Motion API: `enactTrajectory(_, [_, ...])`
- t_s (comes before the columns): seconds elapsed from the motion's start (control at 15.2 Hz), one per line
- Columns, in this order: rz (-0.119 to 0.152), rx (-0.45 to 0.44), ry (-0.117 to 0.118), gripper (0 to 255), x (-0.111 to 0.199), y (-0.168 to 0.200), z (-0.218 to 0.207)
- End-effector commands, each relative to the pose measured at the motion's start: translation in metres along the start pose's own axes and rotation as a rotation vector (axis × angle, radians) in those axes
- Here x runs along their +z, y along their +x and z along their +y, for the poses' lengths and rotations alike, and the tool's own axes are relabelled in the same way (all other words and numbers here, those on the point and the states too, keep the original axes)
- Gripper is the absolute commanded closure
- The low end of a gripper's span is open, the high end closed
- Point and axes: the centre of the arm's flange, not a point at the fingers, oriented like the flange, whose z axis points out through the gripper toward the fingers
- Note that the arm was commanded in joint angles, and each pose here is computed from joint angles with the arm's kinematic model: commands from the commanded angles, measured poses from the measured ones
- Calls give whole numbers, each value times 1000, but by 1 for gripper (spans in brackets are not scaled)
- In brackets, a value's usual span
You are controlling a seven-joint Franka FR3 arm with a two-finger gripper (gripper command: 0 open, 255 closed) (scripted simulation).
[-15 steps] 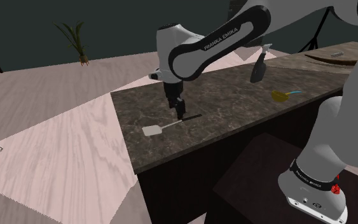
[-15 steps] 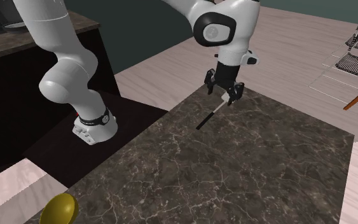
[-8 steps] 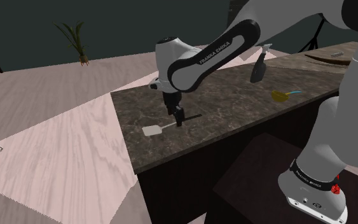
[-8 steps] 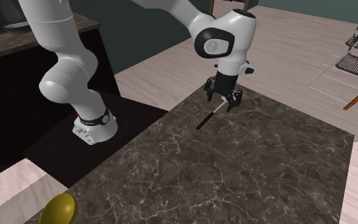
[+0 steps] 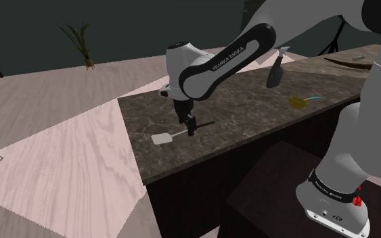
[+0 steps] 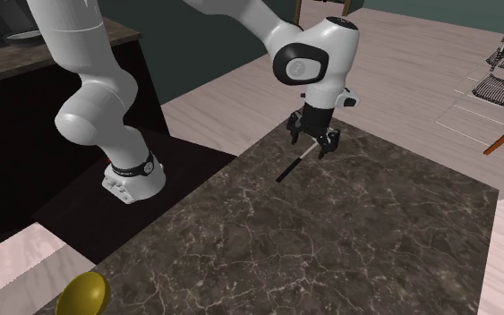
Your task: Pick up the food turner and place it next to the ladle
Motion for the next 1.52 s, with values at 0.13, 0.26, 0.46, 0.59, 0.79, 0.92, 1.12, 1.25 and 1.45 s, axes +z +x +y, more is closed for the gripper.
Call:
enactTrajectory(0.13, [0, 0, 0, 255, 0, 0, 0])
enactTrajectory(0.26, [0, 0, 0, 255, 0, 0, 0])
enactTrajectory(0.46, [0, 0, 0, 255, 0, 0, 0])
enactTrajectory(0.59, [0, 0, 0, 255, 0, 0, 0])
enactTrajectory(0.79, [0, 0, 0, 255, -16, -1, 0])
enactTrajectory(0.92, [0, 0, 0, 255, -26, -2, 0])
enactTrajectory(1.12, [0, 0, 0, 255, -42, -3, 0])
enactTrajectory(1.25, [0, 0, 0, 255, -53, -4, 0])
enactTrajectory(1.45, [0, 0, 0, 255, -68, -5, 0])
